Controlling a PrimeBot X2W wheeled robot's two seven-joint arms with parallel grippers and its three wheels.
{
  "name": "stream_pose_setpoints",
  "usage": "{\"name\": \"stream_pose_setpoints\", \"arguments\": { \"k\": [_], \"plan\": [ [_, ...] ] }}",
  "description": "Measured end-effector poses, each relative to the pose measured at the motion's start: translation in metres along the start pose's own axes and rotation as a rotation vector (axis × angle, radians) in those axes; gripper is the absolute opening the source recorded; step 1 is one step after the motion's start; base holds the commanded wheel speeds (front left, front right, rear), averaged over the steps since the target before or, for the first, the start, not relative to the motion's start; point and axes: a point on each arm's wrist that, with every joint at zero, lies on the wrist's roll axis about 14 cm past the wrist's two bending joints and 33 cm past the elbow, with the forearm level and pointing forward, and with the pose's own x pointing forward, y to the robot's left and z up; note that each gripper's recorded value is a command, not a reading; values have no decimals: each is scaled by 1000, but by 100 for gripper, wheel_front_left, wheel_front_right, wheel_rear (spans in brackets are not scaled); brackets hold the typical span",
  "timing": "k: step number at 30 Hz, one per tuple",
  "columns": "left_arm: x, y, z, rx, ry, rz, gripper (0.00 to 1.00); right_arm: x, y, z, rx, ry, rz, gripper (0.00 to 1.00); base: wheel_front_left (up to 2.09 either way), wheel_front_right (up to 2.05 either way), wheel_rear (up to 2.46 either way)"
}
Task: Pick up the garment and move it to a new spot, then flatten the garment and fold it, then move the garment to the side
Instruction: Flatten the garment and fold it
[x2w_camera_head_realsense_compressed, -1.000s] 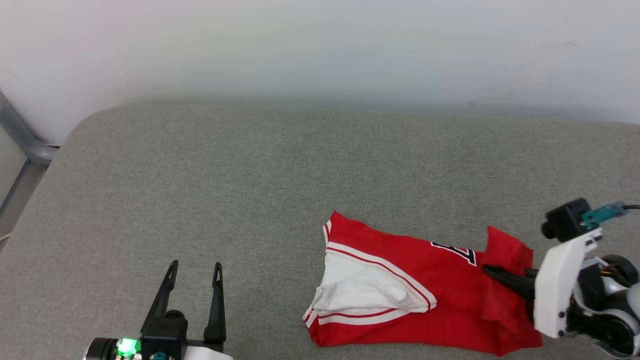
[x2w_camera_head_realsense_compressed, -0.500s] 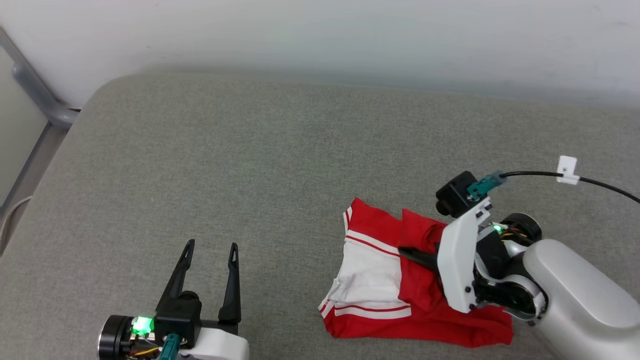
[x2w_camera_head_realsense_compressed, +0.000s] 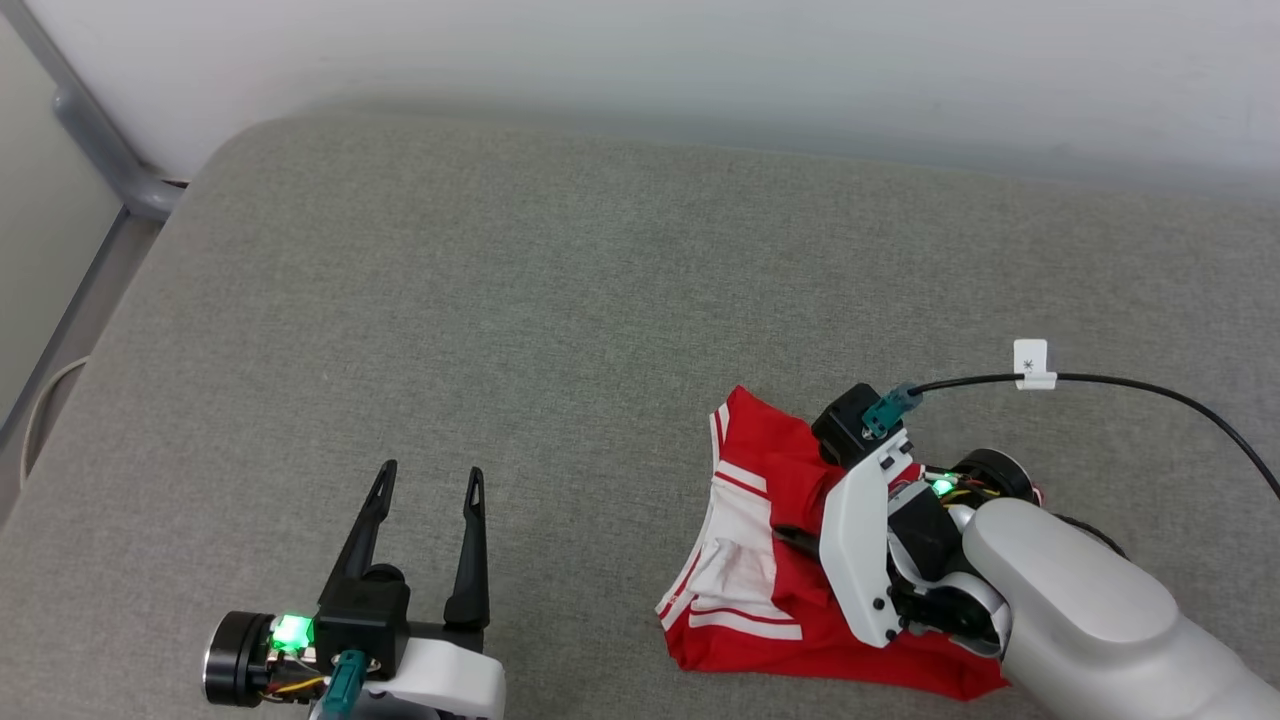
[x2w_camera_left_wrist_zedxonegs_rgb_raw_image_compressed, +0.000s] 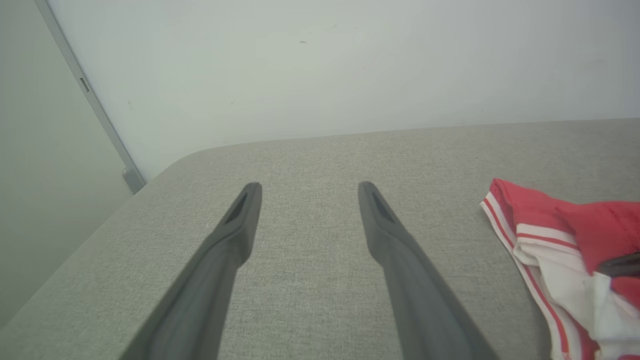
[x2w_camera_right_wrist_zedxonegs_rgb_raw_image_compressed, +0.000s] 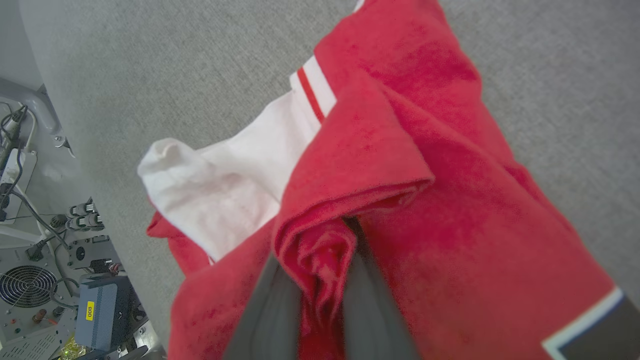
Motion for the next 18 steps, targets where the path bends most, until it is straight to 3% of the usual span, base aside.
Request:
{"name": "stream_pose_setpoints", "arguments": {
  "k": [1, 2, 8, 12, 18],
  "plan": [
    [0, 0, 0, 0, -1, 0, 100, 0, 0, -1, -6, -10, -3, 43, 0, 0, 0],
    [0, -1, 0, -2, -2, -2, 100, -1, 0, 0, -11, -28, -7, 100, 0, 0, 0],
    [0, -6, 6, -9, -21, -20, 100, -23, -8, 26, -42, -220, -45, 100, 0, 0, 0],
    [0, -10, 12, -13, -41, -36, 100, -53, -21, 51, -42, -406, -93, 100, 0, 0, 0],
    [-3, -16, 16, -13, -55, -65, 100, -109, -53, 62, -34, -640, -222, 100, 0, 0, 0]
  ]
}}
